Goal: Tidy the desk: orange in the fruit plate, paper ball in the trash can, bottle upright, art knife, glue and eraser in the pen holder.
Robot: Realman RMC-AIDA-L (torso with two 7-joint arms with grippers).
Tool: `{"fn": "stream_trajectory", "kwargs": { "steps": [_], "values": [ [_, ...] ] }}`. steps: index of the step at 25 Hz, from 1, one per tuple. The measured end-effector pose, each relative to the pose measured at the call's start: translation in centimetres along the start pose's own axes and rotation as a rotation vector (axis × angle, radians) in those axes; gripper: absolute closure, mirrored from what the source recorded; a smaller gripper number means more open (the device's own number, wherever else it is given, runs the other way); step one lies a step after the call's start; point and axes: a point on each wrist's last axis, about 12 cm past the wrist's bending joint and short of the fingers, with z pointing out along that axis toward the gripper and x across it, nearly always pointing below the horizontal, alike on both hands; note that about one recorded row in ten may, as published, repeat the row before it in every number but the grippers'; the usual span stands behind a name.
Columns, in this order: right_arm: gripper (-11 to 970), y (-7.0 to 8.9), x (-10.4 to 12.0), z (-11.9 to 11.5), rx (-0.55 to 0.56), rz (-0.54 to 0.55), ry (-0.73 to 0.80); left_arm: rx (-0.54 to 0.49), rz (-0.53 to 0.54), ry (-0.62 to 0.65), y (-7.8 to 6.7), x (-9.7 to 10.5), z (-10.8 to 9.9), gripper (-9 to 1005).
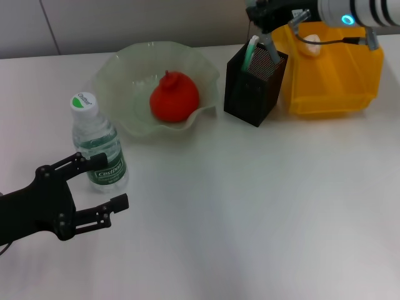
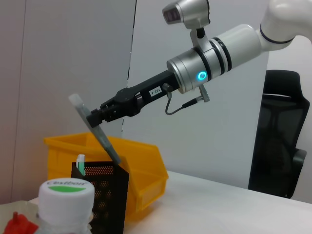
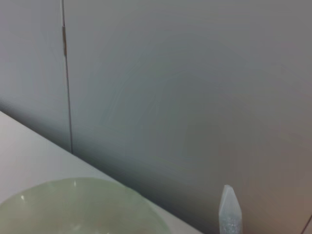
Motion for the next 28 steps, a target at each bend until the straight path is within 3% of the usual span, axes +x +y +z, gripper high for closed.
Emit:
{"fn": "stream_trajectory", "kwargs": {
  "steps": [8,14,21,25,28],
  "values": [
    [828,0.9,0.8,1.3,-0.004,0.002,-0.015,-0.009,-0.005,0.003,-0.2,0.3,-0.3,130],
    [819,0.8,1.7,1.9,-0.018,0.092,-0.036,-0.007,-0.005,0.003,-0.2,0.3,-0.4,130],
    [806,0.7,2.3,1.8,-0.024,0.109,-0.024,-0.01,-0.01,0.004,-0.3,0.4,-0.7,130],
    [632,0.6,2.3,0.3,-0.028,0.11,-0.042,-0.007,-0.011,0.003,-0.4,0.3,-0.7,130],
    [508,1.0,2.5,-2.2,-0.07,0.103,-0.072,-0.002,-0.024,0.001,-0.4,0.3,-0.7,130]
  ]
}}
